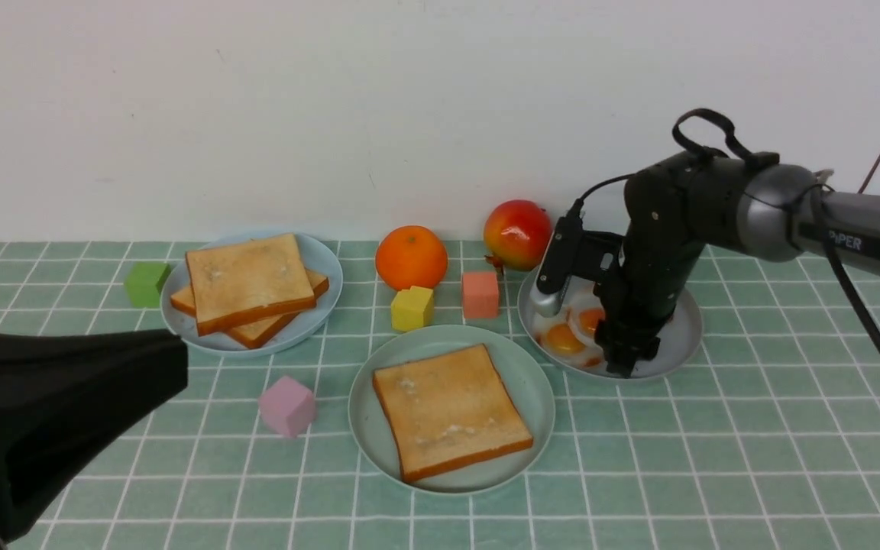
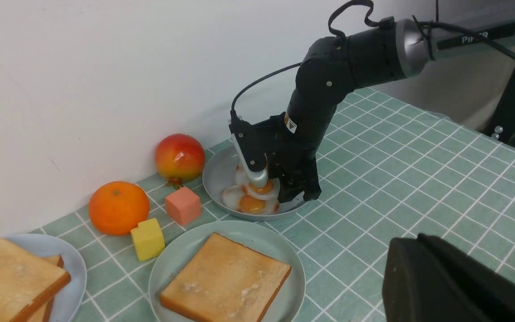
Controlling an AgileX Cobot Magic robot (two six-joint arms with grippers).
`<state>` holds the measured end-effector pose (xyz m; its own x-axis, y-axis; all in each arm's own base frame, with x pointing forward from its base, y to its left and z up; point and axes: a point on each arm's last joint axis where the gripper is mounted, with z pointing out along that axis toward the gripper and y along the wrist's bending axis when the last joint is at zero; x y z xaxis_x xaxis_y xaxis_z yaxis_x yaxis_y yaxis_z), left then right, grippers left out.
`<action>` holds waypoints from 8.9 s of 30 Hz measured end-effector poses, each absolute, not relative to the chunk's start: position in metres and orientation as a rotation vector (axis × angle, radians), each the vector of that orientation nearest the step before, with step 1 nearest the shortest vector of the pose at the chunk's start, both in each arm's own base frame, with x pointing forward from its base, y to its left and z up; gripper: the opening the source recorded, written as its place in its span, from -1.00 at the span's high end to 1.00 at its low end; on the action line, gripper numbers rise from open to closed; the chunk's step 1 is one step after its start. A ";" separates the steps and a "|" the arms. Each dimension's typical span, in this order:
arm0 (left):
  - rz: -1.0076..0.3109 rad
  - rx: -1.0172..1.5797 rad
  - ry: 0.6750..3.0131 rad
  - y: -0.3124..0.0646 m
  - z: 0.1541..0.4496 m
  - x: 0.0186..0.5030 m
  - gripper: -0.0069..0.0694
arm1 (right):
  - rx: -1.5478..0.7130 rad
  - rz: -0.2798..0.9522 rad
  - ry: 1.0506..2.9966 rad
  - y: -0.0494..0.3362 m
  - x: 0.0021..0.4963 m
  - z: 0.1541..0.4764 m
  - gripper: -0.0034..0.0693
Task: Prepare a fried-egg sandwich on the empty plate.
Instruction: Use the right arm to grab a fried egg, then use the right arm to place the fried egg on the slice of bread in the middle, then use the left arm to grab a slice of bread, then use the left arm to place a slice of bread on the fried egg in the middle
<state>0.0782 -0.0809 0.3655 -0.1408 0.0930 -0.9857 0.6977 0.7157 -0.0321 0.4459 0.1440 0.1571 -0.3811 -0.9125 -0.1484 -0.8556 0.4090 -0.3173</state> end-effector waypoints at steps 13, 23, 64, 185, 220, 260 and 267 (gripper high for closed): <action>-0.592 0.646 1.652 -0.081 0.366 0.078 0.78 | -1.554 -0.289 2.363 0.144 0.448 0.155 0.27; -0.595 0.645 1.653 -0.081 0.366 0.078 0.77 | -1.545 -0.295 2.376 0.145 0.445 0.162 0.41; -0.360 0.450 1.823 -0.060 0.354 0.091 0.74 | -1.328 -0.221 2.293 0.175 0.374 0.305 0.72; 0.197 0.990 2.421 -0.063 0.219 0.425 -0.17 | -0.532 0.429 1.983 0.014 0.031 0.435 0.90; 0.257 1.185 2.307 -0.091 0.219 0.425 0.62 | -0.547 0.553 1.973 0.022 0.027 0.437 0.89; 0.084 1.548 2.174 -0.266 0.194 0.278 0.66 | -0.566 0.452 2.087 0.012 0.023 0.426 0.85; 0.082 1.544 2.172 -0.266 0.195 0.279 0.62 | -0.568 0.455 2.088 0.012 0.023 0.426 0.85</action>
